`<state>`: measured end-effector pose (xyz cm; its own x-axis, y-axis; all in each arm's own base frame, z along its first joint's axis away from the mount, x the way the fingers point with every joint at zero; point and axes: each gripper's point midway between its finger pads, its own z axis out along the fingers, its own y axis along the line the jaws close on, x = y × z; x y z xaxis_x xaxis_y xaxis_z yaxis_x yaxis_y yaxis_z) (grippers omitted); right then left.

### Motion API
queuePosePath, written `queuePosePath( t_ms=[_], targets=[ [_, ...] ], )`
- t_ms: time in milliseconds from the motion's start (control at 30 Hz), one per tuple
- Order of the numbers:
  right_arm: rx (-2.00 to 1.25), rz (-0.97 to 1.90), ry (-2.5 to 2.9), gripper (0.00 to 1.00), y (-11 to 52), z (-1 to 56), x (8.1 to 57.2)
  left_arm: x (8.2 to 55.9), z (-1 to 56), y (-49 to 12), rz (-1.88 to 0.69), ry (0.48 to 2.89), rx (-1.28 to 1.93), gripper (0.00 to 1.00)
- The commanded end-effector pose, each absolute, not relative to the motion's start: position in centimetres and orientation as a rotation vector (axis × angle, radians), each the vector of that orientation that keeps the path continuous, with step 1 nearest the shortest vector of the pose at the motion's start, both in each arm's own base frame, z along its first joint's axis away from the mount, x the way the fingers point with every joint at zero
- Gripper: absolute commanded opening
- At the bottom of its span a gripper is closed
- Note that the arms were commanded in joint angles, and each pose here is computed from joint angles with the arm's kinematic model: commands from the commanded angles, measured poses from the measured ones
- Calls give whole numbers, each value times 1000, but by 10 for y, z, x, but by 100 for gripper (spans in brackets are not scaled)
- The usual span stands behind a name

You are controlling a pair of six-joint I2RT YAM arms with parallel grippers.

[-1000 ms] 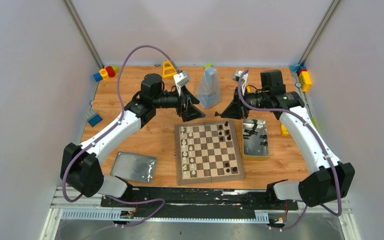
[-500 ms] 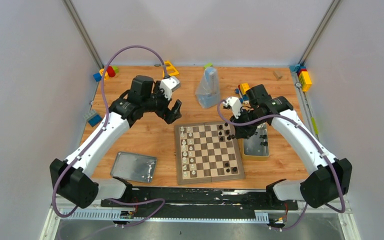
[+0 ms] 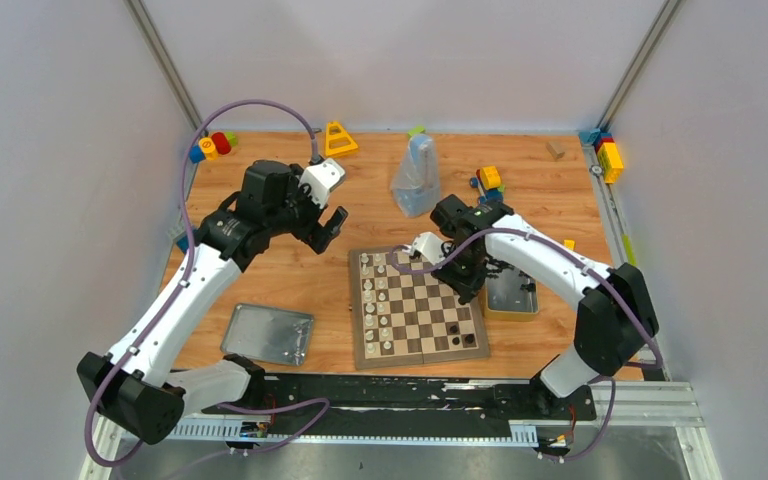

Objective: Set up the chess pieces on the board
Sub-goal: Place the chess piece on the chessboard.

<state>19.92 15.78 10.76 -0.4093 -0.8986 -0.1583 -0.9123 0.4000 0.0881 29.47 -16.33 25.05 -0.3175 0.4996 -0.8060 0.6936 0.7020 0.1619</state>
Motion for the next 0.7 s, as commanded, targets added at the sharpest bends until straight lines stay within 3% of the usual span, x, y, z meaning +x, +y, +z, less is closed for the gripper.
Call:
queuePosePath(
  t_ms=[0, 667],
  targets=[
    [-1694, 121, 2599, 0, 154, 100, 197, 294, 262, -157, -228, 1943, 912, 100],
    [-1840, -1, 2661, 0, 155, 68, 182, 298, 259, -153, -196, 1950, 908, 100]
  ],
)
